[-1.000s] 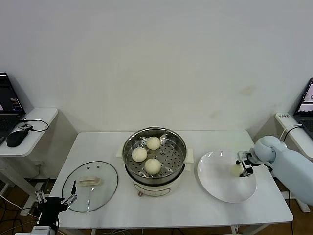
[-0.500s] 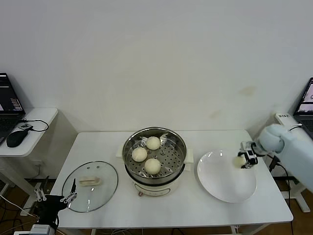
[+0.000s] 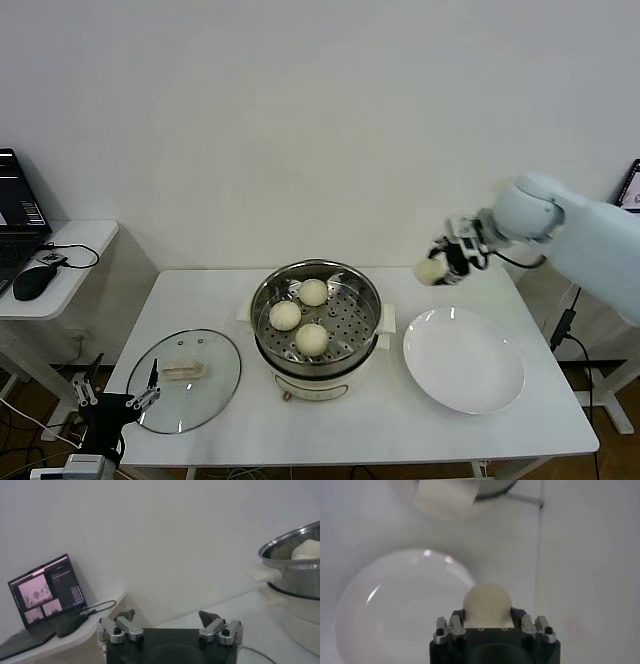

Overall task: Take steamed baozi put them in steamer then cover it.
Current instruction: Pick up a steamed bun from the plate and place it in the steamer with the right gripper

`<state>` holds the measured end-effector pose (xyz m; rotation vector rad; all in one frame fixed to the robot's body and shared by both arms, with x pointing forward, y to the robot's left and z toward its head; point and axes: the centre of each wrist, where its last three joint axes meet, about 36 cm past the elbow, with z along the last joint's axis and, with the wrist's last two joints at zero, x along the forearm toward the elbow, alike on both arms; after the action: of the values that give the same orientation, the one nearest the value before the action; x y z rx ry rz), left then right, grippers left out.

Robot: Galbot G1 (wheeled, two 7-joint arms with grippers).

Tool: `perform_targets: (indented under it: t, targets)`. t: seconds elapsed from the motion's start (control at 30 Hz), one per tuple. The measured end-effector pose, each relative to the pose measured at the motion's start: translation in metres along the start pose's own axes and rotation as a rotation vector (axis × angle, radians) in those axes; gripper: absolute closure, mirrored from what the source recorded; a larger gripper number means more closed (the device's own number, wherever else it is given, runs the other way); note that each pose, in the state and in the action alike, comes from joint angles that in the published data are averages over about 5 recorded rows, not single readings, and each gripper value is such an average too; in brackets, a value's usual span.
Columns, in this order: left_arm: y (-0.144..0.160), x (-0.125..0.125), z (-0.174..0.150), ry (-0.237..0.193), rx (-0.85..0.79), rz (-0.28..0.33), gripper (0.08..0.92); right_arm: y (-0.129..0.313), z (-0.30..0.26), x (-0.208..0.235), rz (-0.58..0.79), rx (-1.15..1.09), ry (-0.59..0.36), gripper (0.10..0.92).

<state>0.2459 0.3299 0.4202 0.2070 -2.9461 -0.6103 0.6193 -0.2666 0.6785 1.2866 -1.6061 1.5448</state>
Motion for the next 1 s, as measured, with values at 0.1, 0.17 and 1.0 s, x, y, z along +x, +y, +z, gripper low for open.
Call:
perform_targets:
  t: [0.1, 0.17, 1.0]
  targets:
    - [0.001, 0.0, 0.0, -0.001, -0.001, -0.004, 0.177, -0.007, -0.027, -0.002, -0.008, -0.005, -0.029, 0.437]
    - [0.003, 0.0, 0.0, -0.002, -0.002, -0.008, 0.177, -0.011, -0.043, -0.006, -0.014, -0.012, -0.045, 0.437]
    - [0.011, -0.003, 0.001, -0.015, -0.01, -0.038, 0.177, -0.002, -0.144, -0.115, -0.141, -0.079, -0.005, 0.437]
